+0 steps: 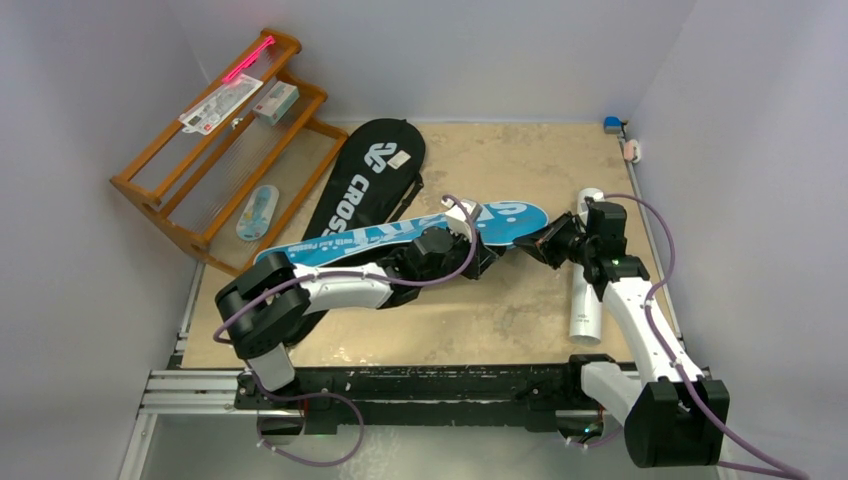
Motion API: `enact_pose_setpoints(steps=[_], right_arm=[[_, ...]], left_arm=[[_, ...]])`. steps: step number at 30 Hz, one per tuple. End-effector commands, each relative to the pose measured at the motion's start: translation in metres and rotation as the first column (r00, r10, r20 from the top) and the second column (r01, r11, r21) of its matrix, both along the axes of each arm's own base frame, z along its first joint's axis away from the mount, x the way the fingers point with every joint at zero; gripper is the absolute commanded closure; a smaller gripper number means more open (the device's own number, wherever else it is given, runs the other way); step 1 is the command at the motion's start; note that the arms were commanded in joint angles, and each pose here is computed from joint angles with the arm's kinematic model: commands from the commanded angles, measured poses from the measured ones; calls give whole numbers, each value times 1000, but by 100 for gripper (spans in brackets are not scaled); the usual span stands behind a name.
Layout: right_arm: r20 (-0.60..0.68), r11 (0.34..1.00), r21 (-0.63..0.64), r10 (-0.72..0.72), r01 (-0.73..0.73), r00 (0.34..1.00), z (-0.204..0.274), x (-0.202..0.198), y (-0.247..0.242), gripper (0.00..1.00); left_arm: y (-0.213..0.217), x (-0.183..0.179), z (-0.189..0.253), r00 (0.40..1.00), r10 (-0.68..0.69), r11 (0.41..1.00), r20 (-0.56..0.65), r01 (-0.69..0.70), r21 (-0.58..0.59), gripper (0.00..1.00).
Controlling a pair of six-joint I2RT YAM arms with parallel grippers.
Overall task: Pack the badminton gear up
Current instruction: Zip the racket bag at the center of the board.
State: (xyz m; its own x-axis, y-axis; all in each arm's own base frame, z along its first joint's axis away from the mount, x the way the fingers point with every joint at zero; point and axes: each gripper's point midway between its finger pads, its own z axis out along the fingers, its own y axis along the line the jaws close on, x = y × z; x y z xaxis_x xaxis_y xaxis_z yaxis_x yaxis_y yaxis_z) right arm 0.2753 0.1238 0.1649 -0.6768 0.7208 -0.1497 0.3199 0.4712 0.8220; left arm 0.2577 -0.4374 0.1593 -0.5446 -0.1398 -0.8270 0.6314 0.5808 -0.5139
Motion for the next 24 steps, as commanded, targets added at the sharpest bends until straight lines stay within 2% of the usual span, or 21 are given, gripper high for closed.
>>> enact_pose_setpoints(steps=[1,7,16,19,22,24], right_arm=[[90,999,11,30,-31,995,22,4,5,100],[92,999,18,38,-40,995,24,3,6,100],[102,998,26,47,-50,994,26,3,8,100],[104,998,27,48,-51,993,27,3,8,100],[106,998,29,49,-53,993,28,2,8,100],[100,999,27,44,-47,994,27,2,8,100]], left_arm=[[-10,8,7,1000,0,1000,3,0,-15,94],[-9,14,3,999,30,999,-11,-30,14,86],[-10,14,10,1000,30,1000,-7,-30,-5,78],[-9,17,11,999,44,999,-6,-44,-3,84],[-6,23,9,996,87,996,-21,-87,13,97],[-2,25,9,993,112,994,-32,-111,16,100]])
